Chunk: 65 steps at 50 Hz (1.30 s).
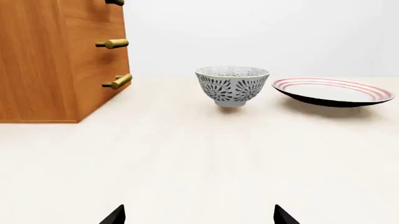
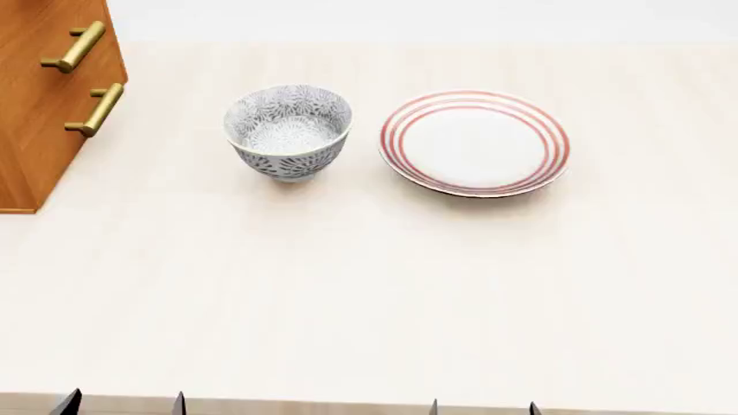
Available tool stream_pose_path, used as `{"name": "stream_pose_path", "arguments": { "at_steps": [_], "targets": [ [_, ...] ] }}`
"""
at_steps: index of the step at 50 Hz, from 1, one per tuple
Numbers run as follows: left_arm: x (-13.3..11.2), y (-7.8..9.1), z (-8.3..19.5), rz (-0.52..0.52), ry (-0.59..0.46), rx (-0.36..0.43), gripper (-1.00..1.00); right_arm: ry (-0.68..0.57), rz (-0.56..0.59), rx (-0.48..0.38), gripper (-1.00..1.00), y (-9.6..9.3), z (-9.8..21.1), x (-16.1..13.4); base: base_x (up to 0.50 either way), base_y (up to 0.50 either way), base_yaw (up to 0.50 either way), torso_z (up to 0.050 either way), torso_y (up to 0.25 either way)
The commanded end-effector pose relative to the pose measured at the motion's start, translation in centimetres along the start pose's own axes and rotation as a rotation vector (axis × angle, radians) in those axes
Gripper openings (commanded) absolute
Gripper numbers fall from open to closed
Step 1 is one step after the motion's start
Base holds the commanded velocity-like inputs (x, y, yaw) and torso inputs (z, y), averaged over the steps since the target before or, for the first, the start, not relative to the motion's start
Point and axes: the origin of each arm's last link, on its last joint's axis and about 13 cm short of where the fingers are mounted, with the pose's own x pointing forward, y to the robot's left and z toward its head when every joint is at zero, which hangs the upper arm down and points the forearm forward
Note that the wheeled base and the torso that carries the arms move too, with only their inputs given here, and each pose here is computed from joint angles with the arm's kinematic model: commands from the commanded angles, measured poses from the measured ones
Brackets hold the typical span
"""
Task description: Open the top drawer of the cabinet.
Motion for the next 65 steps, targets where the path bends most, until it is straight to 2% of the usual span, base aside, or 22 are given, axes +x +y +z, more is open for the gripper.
{"name": "stream_pose_path", "arguments": {
  "at_steps": [1, 17, 32, 35, 37, 39, 65],
  "targets": [
    [-0.02, -0.03, -0.02, -0.002, 0.007, 0.001, 1.0, 0.006, -0.001, 0.0, 1.0, 0.03, -0.08, -0.02, 0.0, 0.0, 0.0, 0.0, 0.0],
    [-0.07, -0.13, -0.02, -0.012, 0.019, 0.019, 1.0, 0.009, -0.001, -0.009, 1.0, 0.08, -0.03, -0.12, 0.0, 0.0, 0.0, 0.0, 0.0],
    [-0.11, -0.11, 0.01, -0.017, 0.013, 0.007, 1.0, 0.011, 0.0, -0.009, 1.0, 0.09, -0.14, -0.09, 0.0, 0.0, 0.0, 0.0, 0.0],
    [-0.18, -0.09, 0.03, -0.033, 0.016, -0.015, 1.0, 0.011, 0.0, -0.009, 1.0, 0.09, -0.17, -0.09, 0.0, 0.0, 0.0, 0.0, 0.0],
    [-0.25, -0.04, 0.12, -0.039, -0.002, -0.033, 1.0, 0.01, 0.0, -0.01, 1.0, 0.09, -0.14, -0.09, 0.0, 0.0, 0.0, 0.038, 0.0],
    [-0.28, -0.12, 0.15, -0.047, -0.007, -0.015, 1.0, 0.011, 0.0, -0.01, 1.0, 0.08, -0.18, -0.11, 0.0, 0.0, 0.0, 0.05, 0.0],
    [-0.3, -0.14, 0.18, -0.052, -0.013, -0.014, 1.0, 0.015, -0.002, -0.014, 1.0, 0.09, -0.14, -0.13, 0.0, 0.0, 0.0, 0.05, 0.0]
  ]
}}
